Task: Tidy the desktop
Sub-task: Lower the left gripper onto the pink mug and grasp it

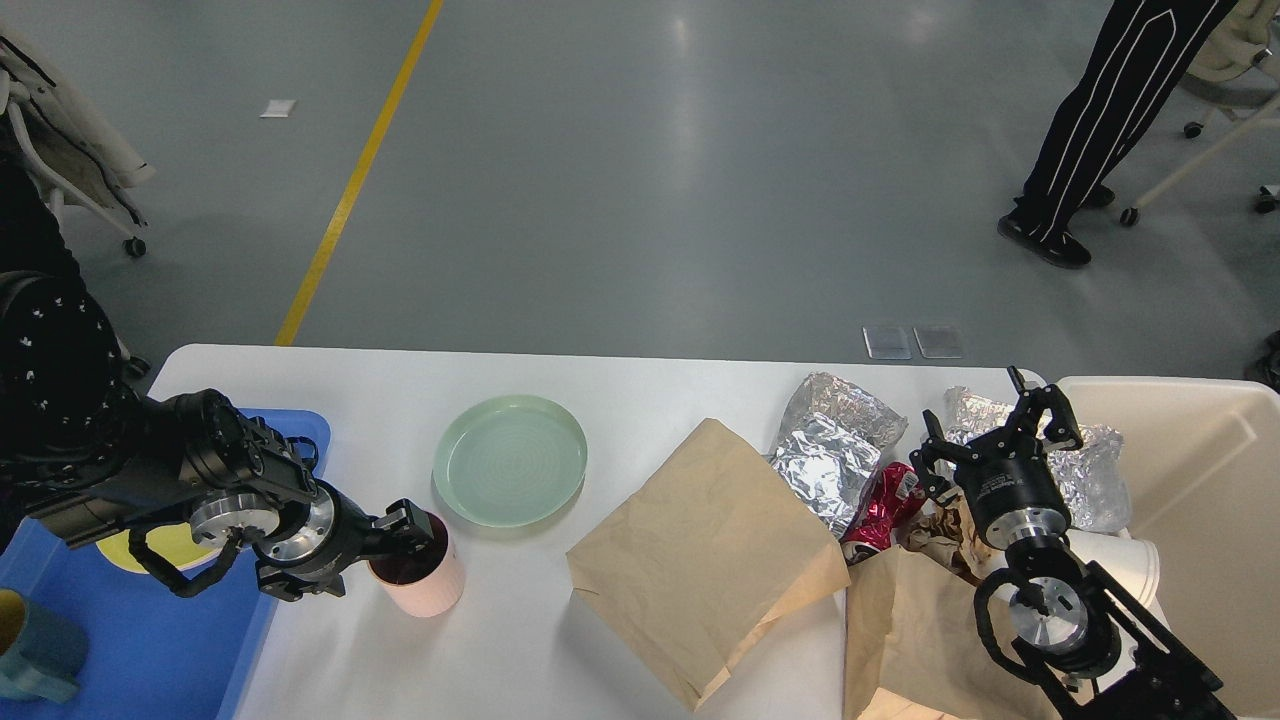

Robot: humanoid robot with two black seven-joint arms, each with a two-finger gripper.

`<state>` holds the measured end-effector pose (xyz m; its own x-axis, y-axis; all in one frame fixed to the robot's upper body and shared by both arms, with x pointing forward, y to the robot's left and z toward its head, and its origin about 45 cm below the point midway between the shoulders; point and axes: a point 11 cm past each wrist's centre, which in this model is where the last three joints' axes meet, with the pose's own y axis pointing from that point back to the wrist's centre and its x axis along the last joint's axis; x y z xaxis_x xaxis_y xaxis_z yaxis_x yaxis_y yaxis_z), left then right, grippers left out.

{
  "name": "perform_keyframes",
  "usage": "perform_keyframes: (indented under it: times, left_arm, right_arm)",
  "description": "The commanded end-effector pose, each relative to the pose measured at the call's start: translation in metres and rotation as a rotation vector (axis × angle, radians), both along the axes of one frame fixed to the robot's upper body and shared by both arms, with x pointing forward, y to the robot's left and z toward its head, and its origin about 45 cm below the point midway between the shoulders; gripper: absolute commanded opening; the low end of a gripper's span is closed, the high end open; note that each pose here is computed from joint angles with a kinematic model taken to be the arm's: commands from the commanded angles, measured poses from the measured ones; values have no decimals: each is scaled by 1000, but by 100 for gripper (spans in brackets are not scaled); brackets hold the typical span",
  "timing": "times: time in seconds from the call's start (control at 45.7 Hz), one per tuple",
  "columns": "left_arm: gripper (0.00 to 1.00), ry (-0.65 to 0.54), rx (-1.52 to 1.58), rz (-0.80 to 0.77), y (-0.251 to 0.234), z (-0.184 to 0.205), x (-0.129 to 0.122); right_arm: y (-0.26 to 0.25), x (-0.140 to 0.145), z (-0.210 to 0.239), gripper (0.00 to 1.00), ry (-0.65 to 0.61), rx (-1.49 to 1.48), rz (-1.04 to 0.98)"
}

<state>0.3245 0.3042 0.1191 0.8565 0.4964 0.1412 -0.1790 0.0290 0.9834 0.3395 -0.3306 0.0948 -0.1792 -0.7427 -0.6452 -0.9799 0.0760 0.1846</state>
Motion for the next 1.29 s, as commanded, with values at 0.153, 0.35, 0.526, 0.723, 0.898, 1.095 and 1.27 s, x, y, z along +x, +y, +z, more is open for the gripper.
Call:
perform_keyframes:
  times: [0.153, 0.35, 0.526, 0.723, 0.898, 1.095, 1.27]
  left_arm:
    - [54, 13, -8, -2, -1, -4, -3]
    - [40, 13, -6, -1, -1, -5, -4]
    - [22, 25, -8, 1, 0, -9, -8]
    - [7, 31, -11, 1, 0, -10, -9]
    - [0, 55, -16, -7, -1, -9, -11]
    - [0, 70, -19, -8, -1, -6, -11]
    - [0, 120, -2, -8, 1, 2, -13]
  right_arm:
    - [0, 0, 0, 100, 0, 0, 0]
    - [0, 0, 0, 100, 0, 0, 0]
    - [0, 0, 0, 100, 0, 0, 0]
    - [0, 0, 0, 100, -1, 0, -1]
    - [0, 0, 0, 100, 0, 0, 0]
    - [0, 0, 0, 100, 0, -1, 1]
    - [0, 0, 0, 100, 0, 0, 0]
